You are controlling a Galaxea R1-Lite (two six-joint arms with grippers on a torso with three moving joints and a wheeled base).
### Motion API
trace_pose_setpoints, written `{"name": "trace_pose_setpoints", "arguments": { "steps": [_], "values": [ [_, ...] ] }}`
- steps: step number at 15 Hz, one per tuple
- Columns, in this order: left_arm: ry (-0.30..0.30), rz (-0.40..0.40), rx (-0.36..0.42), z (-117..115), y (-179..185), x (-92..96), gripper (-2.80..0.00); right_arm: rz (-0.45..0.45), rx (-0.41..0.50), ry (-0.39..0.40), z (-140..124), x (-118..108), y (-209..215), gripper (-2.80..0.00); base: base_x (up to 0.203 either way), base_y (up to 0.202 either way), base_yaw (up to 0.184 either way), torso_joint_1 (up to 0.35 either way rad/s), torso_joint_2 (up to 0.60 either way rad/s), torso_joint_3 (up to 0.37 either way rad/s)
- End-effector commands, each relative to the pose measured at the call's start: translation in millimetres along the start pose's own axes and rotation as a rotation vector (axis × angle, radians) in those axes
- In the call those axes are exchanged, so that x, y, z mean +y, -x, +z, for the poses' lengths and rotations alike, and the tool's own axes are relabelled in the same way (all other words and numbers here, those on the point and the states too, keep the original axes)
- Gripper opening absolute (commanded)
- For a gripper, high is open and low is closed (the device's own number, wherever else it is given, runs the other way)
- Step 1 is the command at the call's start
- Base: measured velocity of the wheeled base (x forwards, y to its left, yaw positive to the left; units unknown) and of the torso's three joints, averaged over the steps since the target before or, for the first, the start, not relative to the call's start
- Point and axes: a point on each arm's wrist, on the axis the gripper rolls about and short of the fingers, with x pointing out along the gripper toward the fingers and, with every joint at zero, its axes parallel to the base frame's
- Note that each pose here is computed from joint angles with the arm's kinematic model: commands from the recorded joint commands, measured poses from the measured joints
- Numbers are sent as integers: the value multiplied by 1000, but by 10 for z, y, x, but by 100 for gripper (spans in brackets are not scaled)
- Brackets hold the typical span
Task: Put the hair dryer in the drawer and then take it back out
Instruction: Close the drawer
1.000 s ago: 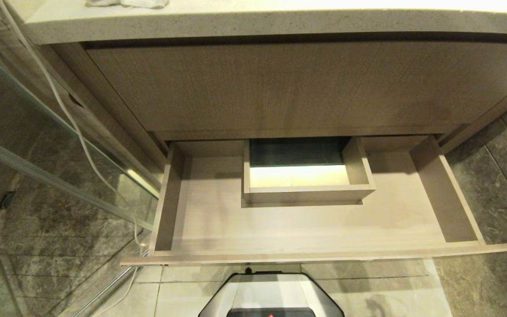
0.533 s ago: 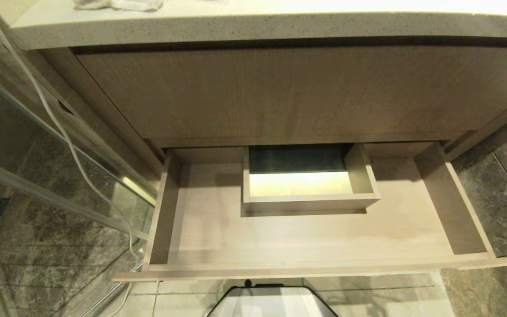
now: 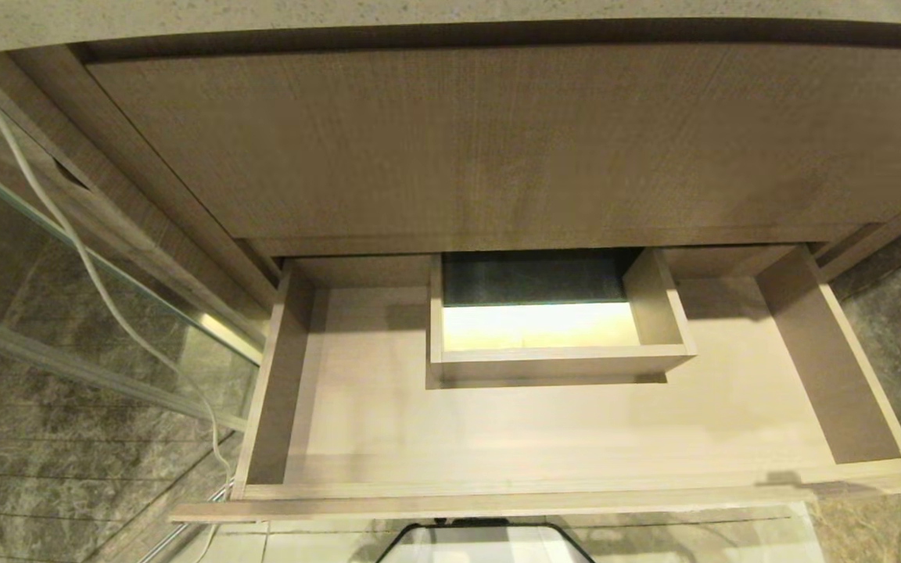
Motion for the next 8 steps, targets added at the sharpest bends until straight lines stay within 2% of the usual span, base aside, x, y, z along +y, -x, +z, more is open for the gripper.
{"name": "trace_pose_setpoints", "arguments": {
  "steps": [1,4,8],
  "values": [
    [0,0,-1,-2,-1,0,-280,46,121,-4,-35,-18,-238,-280,0,0,0,163,129,276],
    [0,0,-1,-2,-1,0,-280,77,217,34,-76,-30,-428,-280,0,0,0,99,54,148],
    [0,0,-4,2,1,0,-280,97,264,63,-73,-66,-616,-280,0,0,0,34,14,49]
  ]
}}
